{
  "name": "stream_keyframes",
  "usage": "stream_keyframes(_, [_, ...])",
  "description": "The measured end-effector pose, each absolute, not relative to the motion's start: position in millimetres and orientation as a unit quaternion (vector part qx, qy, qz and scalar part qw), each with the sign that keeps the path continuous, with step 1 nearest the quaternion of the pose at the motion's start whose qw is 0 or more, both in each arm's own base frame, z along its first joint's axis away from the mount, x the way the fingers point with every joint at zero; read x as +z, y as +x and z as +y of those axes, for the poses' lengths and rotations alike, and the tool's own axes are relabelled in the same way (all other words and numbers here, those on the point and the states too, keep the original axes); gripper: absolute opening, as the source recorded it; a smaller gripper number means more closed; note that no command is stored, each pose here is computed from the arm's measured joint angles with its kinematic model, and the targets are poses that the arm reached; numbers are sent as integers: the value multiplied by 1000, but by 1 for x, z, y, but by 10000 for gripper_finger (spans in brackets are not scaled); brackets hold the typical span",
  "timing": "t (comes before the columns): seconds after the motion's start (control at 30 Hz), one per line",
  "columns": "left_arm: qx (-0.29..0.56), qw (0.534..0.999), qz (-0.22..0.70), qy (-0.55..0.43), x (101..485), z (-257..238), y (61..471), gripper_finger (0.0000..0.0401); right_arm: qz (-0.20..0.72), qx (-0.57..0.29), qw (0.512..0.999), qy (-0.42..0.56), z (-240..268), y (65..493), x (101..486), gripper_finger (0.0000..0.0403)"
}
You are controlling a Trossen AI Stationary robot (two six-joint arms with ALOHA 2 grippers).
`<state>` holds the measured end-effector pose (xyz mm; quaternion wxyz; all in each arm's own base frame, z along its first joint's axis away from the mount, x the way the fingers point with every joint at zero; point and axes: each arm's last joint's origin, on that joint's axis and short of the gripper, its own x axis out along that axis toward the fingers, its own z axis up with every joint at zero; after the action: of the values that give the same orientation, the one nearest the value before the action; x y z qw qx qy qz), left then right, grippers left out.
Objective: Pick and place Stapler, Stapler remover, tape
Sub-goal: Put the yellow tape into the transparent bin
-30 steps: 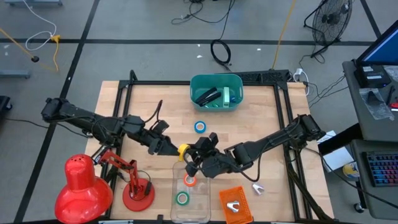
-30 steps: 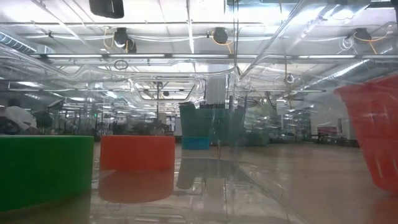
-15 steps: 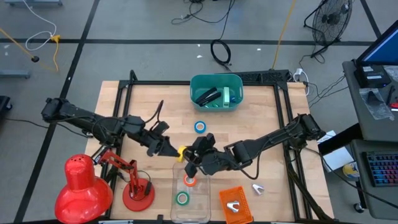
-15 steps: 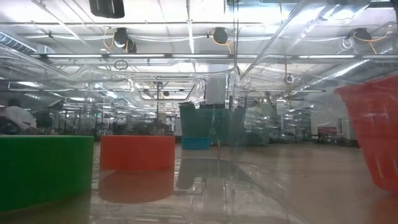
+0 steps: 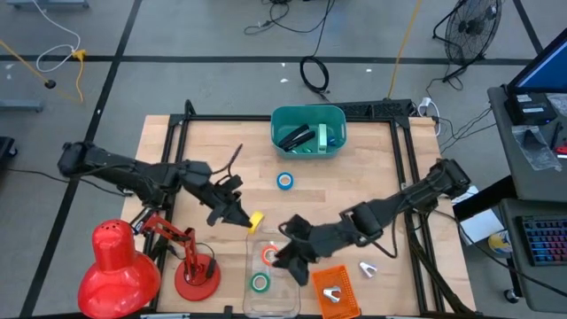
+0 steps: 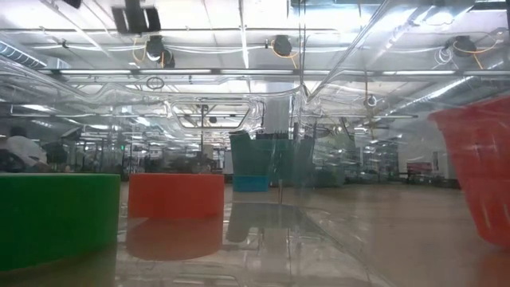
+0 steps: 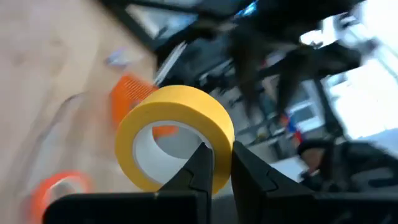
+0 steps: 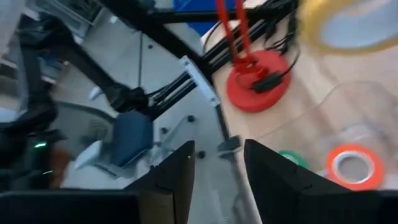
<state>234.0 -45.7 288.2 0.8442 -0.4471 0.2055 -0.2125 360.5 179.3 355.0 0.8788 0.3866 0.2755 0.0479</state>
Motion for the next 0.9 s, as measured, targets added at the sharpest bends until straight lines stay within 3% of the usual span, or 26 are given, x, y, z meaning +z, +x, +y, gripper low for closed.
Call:
stream_keyframes(0.23, [-233, 835, 270, -420, 268, -11, 250, 33, 256, 68, 879, 396, 216, 328, 371, 116])
stream_keyframes(0.43, [-291, 820, 300, -390, 271, 2, 302, 33, 197, 8, 902, 384, 233, 308, 377, 95])
stream_keyframes(0.67, [-384, 797, 361, -295, 284, -26, 364, 33, 179, -1, 906, 384, 239, 304, 379, 76])
stream_keyframes(0.9, [-336, 792, 492, -133, 261, -65, 371, 33, 168, -12, 914, 370, 242, 301, 379, 66])
